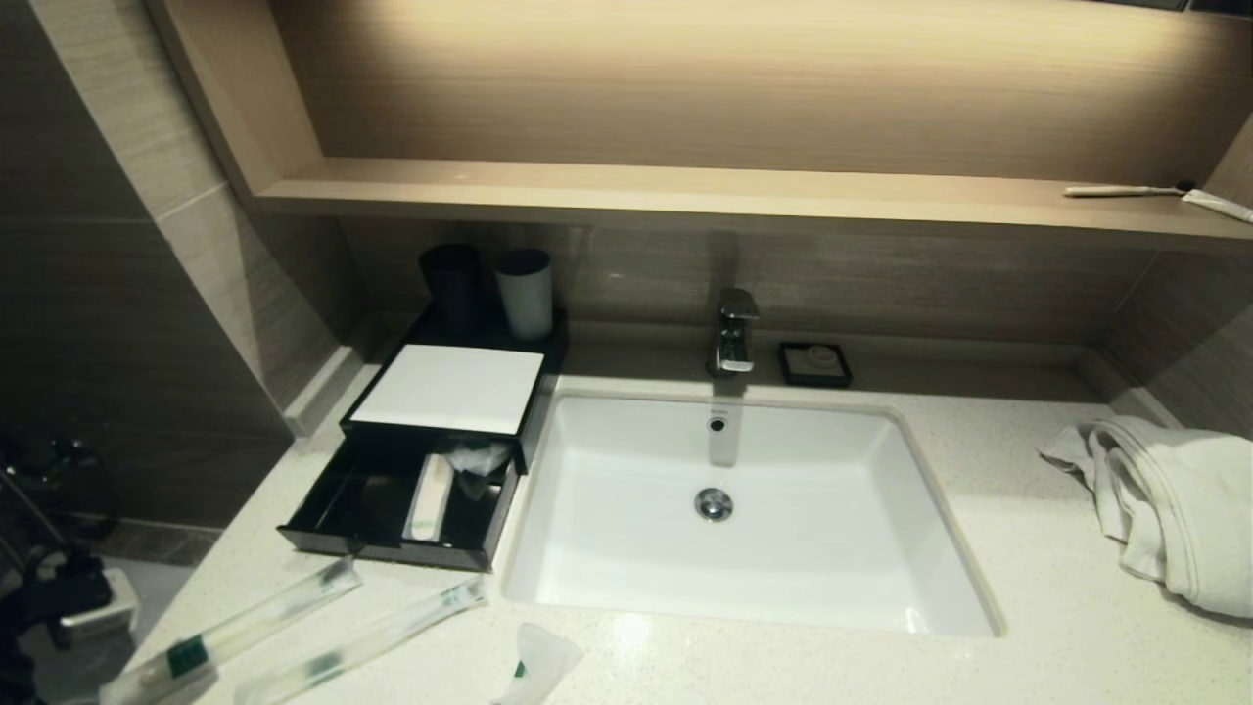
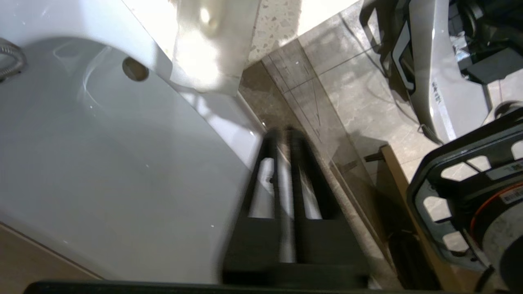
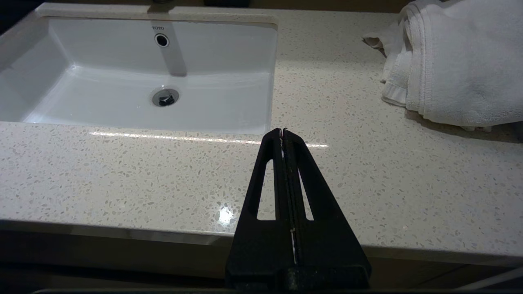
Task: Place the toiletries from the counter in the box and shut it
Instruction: Pick up the bathroom toiletry
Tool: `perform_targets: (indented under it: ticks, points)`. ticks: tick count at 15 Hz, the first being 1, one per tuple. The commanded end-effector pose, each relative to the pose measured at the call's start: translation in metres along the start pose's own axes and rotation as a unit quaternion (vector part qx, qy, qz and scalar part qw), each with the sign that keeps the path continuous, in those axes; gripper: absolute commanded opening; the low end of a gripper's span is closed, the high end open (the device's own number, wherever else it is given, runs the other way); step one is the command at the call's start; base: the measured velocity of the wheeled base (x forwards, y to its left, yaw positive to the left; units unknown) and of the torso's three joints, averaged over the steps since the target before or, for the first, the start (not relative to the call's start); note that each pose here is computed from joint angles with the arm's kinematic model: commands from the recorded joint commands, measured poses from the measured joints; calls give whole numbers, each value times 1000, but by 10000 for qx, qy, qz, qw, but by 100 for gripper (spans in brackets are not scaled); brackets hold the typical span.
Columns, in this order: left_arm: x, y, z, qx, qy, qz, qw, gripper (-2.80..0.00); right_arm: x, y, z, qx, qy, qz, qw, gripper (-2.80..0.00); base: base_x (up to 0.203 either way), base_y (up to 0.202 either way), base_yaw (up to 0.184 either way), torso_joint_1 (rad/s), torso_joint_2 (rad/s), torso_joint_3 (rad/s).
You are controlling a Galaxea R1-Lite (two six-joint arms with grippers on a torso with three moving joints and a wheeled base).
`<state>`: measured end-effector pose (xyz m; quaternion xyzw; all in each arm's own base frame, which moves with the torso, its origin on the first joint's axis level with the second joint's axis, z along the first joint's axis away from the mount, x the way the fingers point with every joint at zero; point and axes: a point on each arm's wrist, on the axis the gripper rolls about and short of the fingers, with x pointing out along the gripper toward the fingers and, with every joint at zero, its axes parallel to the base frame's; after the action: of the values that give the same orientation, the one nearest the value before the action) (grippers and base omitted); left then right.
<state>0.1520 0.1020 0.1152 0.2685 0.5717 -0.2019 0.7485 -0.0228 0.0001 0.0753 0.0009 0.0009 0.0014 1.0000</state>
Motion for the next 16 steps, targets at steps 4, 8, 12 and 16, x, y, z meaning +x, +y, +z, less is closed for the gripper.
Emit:
perform_targets:
  ticks: [4,8,12,16]
  points:
    - [10,5,0,100,47,-144,9998,0,0,0,0,-1,-1,2,10000,-280,0,0,0,0,0,0]
    - [19,18,2,104,53,-192,9997,0,0,0,0,-1,-1,2,10000,-280,0,0,0,0,0,0]
    - [24,28,11,248,22,-221,9994,0,0,0,0,-1,-1,2,10000,-280,0,0,0,0,0,0]
    - [26,27,25,547,-52,-225,9982,0,0,0,0,-1,-1,2,10000,-280,0,0,0,0,0,0]
